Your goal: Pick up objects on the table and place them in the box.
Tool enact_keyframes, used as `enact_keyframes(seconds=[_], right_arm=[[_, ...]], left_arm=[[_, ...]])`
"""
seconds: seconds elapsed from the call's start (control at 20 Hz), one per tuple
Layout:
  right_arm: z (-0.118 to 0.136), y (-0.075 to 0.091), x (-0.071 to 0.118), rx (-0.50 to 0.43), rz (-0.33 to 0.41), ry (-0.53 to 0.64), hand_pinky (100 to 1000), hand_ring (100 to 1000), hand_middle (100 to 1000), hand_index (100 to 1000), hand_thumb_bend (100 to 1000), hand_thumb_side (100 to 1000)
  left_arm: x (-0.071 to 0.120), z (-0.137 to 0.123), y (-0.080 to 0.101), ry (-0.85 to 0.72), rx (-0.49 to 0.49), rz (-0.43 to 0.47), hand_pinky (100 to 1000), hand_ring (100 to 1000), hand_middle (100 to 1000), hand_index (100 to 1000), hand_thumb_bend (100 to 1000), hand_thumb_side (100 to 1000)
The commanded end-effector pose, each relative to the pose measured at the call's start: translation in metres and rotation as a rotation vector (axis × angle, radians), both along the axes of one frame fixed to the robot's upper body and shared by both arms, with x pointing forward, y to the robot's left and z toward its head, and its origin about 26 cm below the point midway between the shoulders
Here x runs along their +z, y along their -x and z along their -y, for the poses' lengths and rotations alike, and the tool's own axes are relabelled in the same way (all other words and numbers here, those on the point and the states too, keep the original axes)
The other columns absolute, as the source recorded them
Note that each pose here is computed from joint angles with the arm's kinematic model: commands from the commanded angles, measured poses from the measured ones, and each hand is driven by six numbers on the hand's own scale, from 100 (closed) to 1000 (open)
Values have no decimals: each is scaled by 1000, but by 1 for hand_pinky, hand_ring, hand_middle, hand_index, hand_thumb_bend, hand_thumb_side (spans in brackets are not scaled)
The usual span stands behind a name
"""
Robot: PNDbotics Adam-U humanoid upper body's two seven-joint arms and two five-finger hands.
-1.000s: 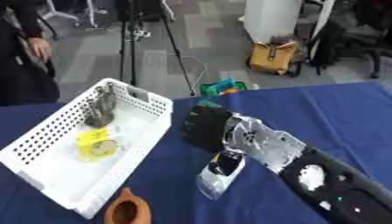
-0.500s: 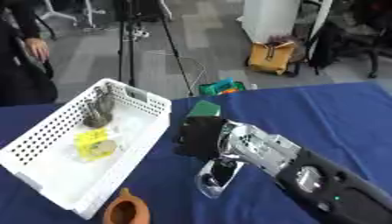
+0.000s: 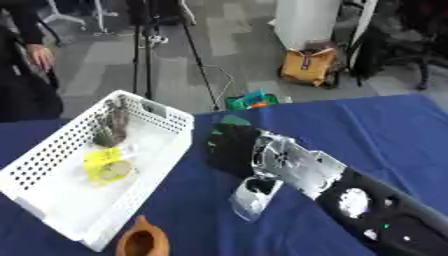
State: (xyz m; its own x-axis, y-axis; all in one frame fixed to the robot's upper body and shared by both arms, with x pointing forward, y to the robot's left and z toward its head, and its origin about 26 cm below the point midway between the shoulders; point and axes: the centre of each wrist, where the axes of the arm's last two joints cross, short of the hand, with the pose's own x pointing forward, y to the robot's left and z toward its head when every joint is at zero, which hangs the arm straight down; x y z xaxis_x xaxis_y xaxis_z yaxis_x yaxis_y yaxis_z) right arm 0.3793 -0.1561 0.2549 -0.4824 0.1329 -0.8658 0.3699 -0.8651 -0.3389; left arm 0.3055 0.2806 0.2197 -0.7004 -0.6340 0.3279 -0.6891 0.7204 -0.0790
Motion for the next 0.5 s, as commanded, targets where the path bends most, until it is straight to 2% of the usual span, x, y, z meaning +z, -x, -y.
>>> enact_keyframes(seconds=[0.05,0.25,0.4,0.5], right_arm=[[7,-1,9,-115,-81,364,1000,1000,1000,1000,435,394],[5,-1,8,-51,-172,296,1000,1000,1000,1000,426,446],[3,3,16,-28,-162,293,1000,1000,1000,1000,432,447],[6,3,15,-41,-154,319,1000,1000,1000,1000,439,452]], left_arm=[[8,0,2,-19,1,23,745,768,842,790,100,1000],[7,-1,2,-19,8,18,746,768,842,789,100,999],[7,-1,2,-23,10,20,746,769,841,789,100,1000],[7,-2,2,-25,10,19,745,768,841,789,100,999]])
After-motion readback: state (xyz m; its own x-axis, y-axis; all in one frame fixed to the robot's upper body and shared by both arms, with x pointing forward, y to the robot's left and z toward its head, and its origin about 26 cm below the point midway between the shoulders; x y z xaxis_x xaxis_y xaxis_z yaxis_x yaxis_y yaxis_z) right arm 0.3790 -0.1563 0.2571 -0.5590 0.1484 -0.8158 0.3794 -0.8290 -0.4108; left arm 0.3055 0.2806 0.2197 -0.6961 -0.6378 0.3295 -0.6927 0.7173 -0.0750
